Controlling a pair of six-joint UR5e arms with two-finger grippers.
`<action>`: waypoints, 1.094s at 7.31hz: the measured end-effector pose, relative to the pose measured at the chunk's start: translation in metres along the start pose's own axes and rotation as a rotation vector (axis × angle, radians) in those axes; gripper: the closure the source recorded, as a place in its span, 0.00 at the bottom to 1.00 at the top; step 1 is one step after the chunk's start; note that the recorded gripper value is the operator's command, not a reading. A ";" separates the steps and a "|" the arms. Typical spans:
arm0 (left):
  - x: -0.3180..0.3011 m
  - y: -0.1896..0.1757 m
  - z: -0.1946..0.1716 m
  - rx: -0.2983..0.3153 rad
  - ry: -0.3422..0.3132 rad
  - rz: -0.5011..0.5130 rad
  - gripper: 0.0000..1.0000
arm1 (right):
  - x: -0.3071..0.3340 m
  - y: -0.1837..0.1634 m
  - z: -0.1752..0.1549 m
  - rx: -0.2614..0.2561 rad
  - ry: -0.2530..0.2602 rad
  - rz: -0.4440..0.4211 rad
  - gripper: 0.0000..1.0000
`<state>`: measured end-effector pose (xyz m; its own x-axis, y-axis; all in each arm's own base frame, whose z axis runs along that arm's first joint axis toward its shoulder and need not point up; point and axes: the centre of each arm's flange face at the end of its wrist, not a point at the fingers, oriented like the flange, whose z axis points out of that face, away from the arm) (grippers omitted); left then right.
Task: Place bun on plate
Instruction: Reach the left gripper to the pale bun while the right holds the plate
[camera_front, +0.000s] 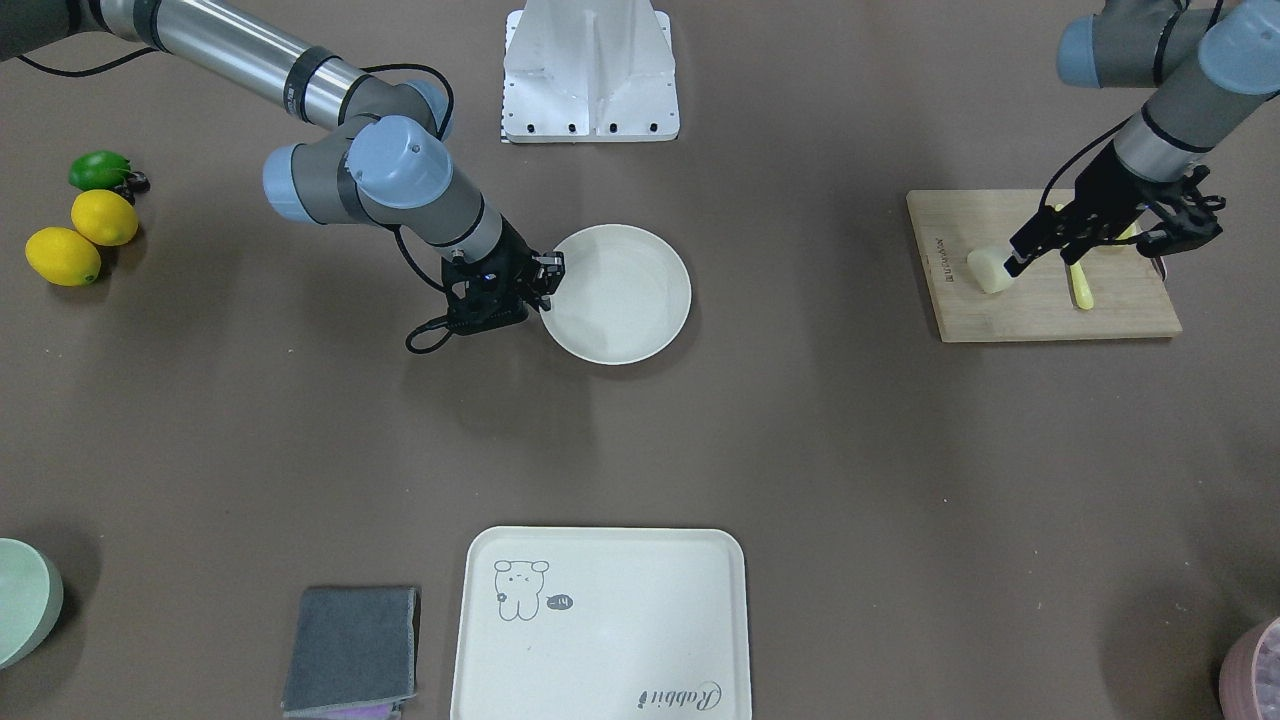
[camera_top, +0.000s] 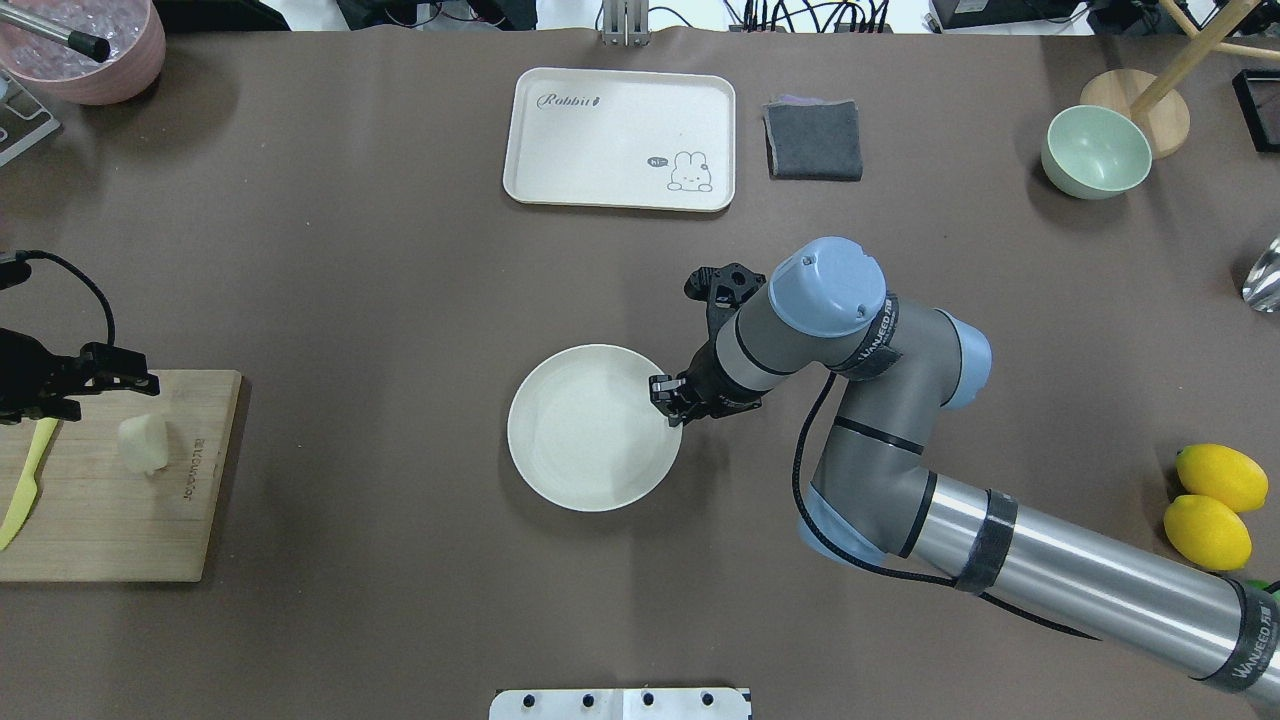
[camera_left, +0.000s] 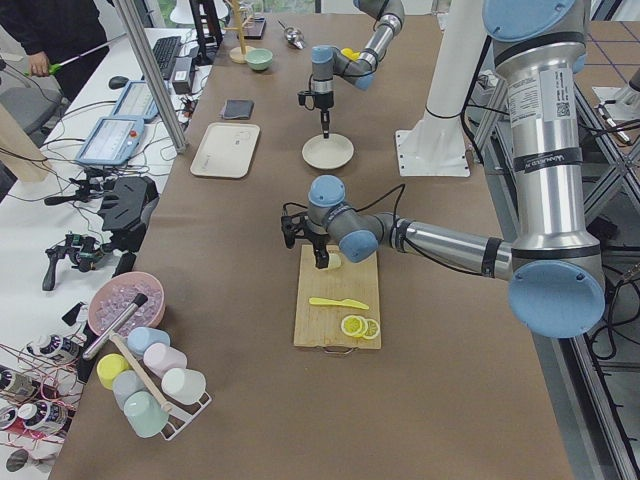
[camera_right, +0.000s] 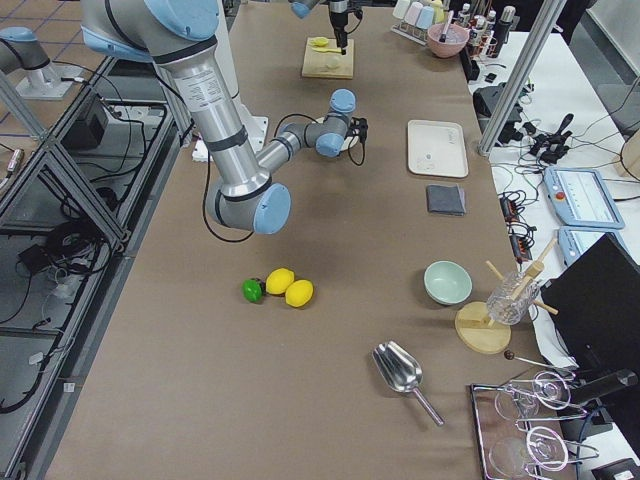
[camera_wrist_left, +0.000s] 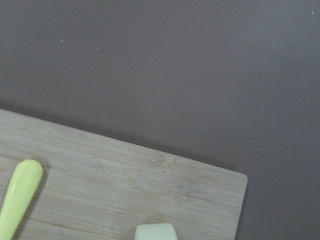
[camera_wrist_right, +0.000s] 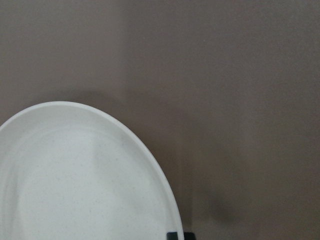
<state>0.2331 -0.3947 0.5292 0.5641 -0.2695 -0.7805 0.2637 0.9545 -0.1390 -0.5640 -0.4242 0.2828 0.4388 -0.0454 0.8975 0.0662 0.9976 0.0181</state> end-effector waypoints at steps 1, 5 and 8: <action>0.002 0.006 0.007 -0.003 -0.007 -0.004 0.03 | -0.002 0.001 0.001 -0.001 -0.002 0.001 0.08; 0.001 0.019 0.028 -0.020 -0.037 -0.008 0.18 | -0.004 0.003 0.001 0.005 -0.011 -0.008 0.00; -0.005 0.025 0.043 -0.021 -0.067 -0.013 0.36 | -0.006 0.004 -0.001 0.008 -0.018 -0.011 0.00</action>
<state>0.2704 -0.3746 0.5558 0.6125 -0.2889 -0.7358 0.2547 0.9533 -0.1623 -0.5657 -0.4203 0.2768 0.4218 -0.0558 0.9050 0.0642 0.9974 0.0316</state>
